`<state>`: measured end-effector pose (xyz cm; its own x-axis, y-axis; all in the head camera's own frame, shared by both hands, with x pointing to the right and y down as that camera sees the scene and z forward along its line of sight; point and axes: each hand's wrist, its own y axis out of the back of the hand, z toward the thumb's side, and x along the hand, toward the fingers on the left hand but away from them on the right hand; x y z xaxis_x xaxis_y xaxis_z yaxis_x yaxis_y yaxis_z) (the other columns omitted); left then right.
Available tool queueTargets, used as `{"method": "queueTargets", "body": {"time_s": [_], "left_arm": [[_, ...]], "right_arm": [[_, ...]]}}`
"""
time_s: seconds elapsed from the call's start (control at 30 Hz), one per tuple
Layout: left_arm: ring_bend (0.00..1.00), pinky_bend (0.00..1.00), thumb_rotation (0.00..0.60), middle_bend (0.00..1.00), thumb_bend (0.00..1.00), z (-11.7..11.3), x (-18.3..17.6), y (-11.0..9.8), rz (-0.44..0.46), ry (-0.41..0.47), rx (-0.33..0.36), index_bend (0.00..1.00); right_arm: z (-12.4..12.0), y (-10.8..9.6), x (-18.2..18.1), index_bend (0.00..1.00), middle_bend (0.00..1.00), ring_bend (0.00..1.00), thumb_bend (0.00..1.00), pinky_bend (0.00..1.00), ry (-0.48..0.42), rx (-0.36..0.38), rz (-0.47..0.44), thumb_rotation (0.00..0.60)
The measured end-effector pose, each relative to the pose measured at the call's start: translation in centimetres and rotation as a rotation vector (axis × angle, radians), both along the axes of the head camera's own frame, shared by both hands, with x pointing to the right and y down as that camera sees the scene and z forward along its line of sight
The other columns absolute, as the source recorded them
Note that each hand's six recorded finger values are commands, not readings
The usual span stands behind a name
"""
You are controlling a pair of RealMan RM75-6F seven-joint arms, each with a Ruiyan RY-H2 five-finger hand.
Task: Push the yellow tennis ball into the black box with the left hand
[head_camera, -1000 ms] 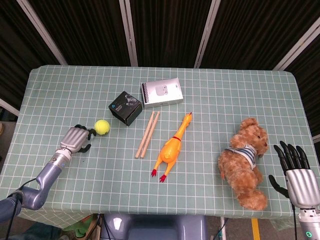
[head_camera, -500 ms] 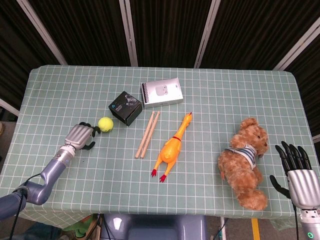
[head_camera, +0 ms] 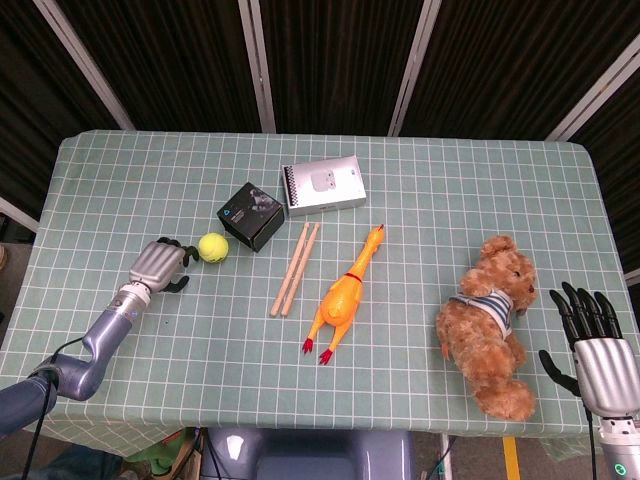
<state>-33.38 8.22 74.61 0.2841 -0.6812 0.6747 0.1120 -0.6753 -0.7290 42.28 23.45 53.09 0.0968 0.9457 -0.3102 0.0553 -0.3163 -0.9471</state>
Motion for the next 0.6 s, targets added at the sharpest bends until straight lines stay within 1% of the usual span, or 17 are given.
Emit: {"method": "queueTargets", "body": {"time_s": [0.2, 0.6], "left_arm": [[0.24, 0.22, 0.600, 0.40, 0.38, 0.0, 0.7, -0.3, 0.007, 0.026, 0.011, 0.33], [0.15, 0.22, 0.600, 0.28, 0.39, 0.8, 2.2, -0.6, 0.024, 0.071, 0.020, 0.25]], "right_arm": [[0.0, -0.1, 0.0, 0.00, 0.00, 0.00, 0.34, 0.00, 0.000, -0.002, 0.000, 0.600], [-0.2, -0.1, 0.1, 0.00, 0.00, 0.00, 0.34, 0.00, -0.011, 0.000, 0.003, 0.600]]}}
